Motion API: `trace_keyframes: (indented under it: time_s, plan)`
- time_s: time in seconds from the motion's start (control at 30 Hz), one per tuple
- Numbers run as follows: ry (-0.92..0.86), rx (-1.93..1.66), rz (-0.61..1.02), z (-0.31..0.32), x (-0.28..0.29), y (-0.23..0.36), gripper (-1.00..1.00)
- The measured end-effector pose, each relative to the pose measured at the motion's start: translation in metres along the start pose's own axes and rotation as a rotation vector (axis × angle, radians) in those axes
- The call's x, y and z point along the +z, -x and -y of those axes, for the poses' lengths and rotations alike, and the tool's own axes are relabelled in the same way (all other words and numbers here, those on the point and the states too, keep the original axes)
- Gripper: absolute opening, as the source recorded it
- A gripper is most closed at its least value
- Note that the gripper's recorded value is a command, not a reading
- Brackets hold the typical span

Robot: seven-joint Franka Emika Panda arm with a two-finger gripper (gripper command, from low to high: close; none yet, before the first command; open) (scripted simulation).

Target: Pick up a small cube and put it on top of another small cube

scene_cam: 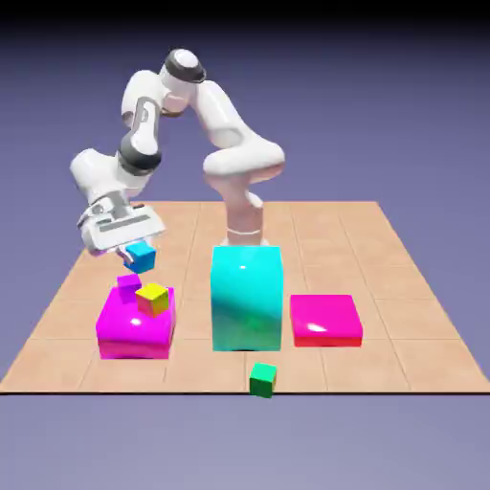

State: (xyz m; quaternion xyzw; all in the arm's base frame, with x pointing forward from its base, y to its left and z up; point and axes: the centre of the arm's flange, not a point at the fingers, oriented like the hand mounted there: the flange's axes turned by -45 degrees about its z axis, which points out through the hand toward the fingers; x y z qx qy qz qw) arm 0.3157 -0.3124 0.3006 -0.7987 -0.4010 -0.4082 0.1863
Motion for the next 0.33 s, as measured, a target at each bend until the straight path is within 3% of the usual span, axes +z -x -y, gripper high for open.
trace_keyframes:
  time_s: [0.1,0.23,0.27,0.33]
  plan:
    - [-0.014,0.028,-0.049,0.001,-0.001,0.015,-1.00]
    - [-0.014,0.027,-0.049,0.002,0.058,0.028,-1.00]
    - [-0.014,0.027,-0.049,0.002,0.061,0.029,1.00]
    - [-0.013,0.027,-0.049,0.002,0.061,0.029,1.00]
